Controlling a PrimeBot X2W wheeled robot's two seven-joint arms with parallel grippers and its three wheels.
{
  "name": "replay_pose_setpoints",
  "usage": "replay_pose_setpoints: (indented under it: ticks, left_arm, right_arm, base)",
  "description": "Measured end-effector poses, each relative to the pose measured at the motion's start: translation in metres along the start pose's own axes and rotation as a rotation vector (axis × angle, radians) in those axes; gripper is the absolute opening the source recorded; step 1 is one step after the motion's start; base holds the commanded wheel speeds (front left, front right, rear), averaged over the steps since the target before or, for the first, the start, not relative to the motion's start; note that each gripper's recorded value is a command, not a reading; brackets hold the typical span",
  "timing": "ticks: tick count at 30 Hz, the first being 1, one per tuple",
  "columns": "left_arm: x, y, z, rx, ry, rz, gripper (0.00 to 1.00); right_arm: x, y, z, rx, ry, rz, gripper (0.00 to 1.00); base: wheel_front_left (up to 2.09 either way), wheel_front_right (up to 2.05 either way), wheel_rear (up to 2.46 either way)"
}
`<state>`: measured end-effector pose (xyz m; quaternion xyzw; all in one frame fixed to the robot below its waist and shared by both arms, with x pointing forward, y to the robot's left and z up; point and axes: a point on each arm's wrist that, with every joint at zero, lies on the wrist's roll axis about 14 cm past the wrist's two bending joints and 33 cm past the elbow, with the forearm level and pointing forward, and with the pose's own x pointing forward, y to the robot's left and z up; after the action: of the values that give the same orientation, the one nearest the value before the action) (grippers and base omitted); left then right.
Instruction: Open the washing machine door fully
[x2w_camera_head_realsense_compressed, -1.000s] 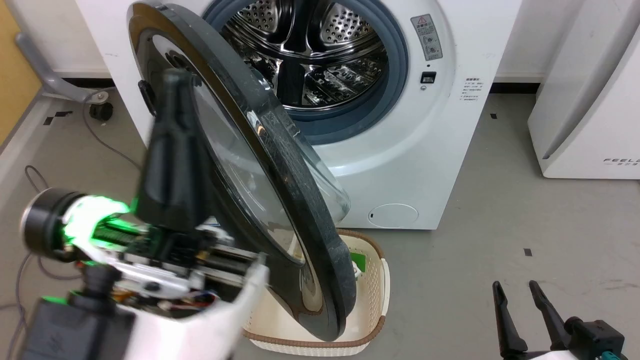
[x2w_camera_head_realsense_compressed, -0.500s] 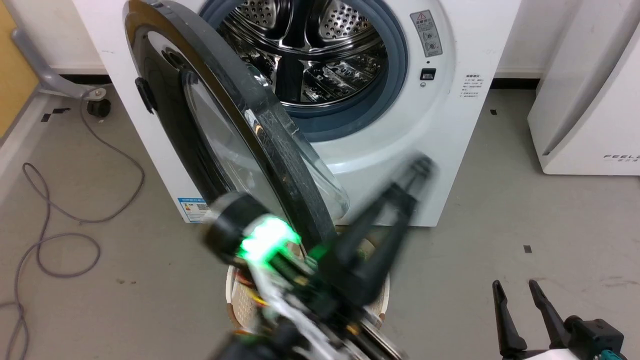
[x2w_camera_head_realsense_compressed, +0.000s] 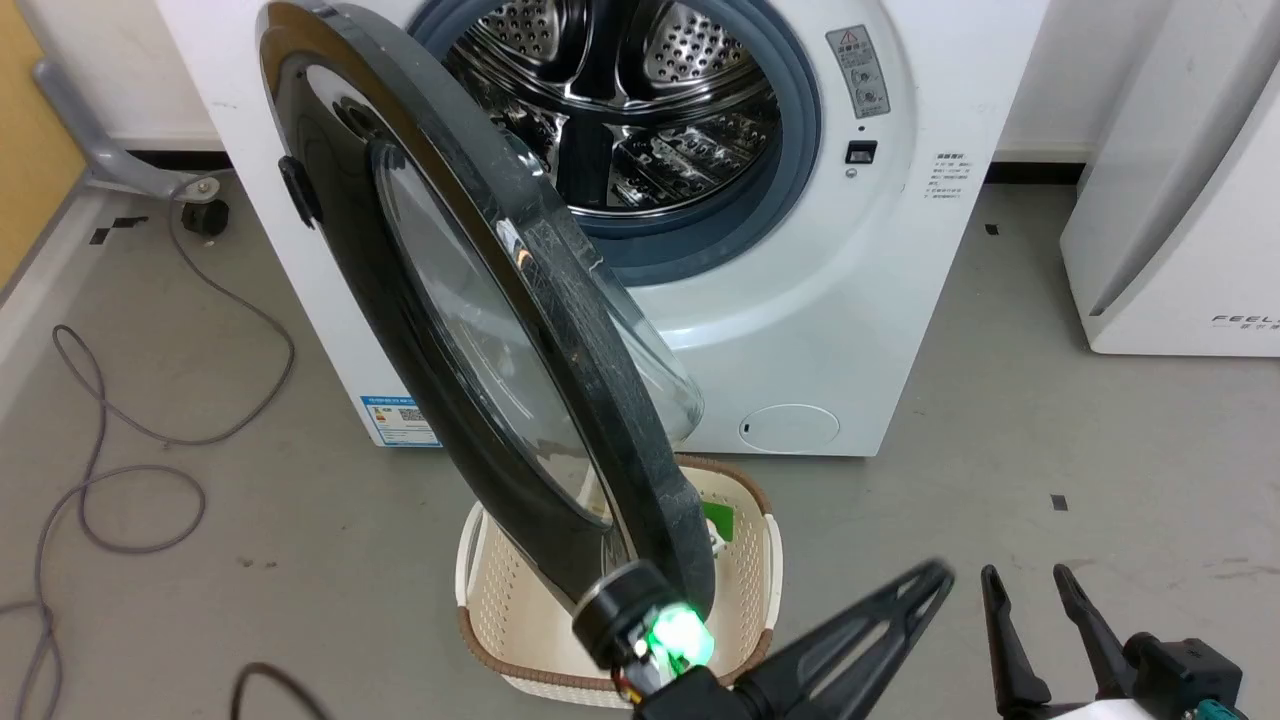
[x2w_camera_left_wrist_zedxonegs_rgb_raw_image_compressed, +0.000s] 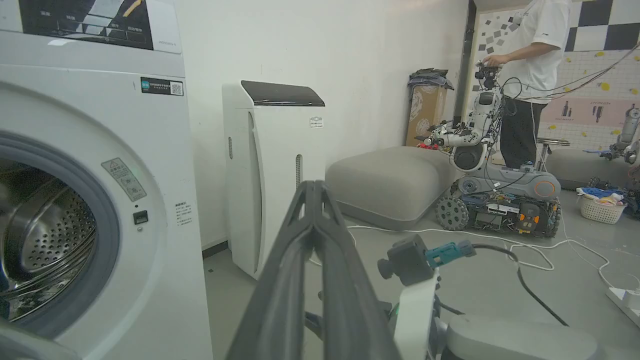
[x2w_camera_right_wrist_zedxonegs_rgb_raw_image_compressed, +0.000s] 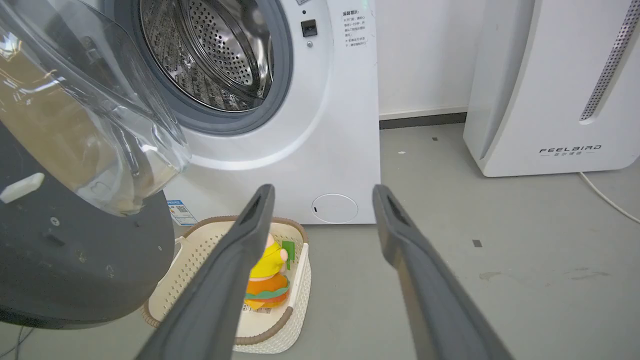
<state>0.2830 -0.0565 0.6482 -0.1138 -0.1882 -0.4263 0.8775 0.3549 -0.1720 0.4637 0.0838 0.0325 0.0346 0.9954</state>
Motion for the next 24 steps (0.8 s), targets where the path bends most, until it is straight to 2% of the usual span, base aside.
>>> replay_pose_setpoints:
  ticks: [7, 12, 17, 24]
  left_arm:
    - [-0.024, 0.003, -0.061, -0.067, 0.240, 0.038, 0.00]
    - [-0.038, 0.012, -0.094, -0.085, 0.354, 0.085, 0.00]
    - [-0.044, 0.032, -0.114, -0.071, 0.395, 0.147, 0.00]
    - [-0.027, 0.065, -0.111, -0.015, 0.338, 0.217, 0.00]
  right_arm:
    - [0.001, 0.000, -0.004, 0.011, 0.014, 0.000, 1.00]
    - [0.001, 0.001, -0.009, 0.017, 0.028, 0.001, 1.00]
    - [0.002, 0.001, -0.014, 0.021, 0.043, 0.000, 1.00]
    - [0.004, 0.000, -0.019, 0.029, 0.060, -0.004, 1.00]
  base:
    - [0.00, 0.00, 0.00]
    - [0.00, 0.00, 0.00]
    - [0.00, 0.00, 0.00]
    - [0.00, 0.00, 0.00]
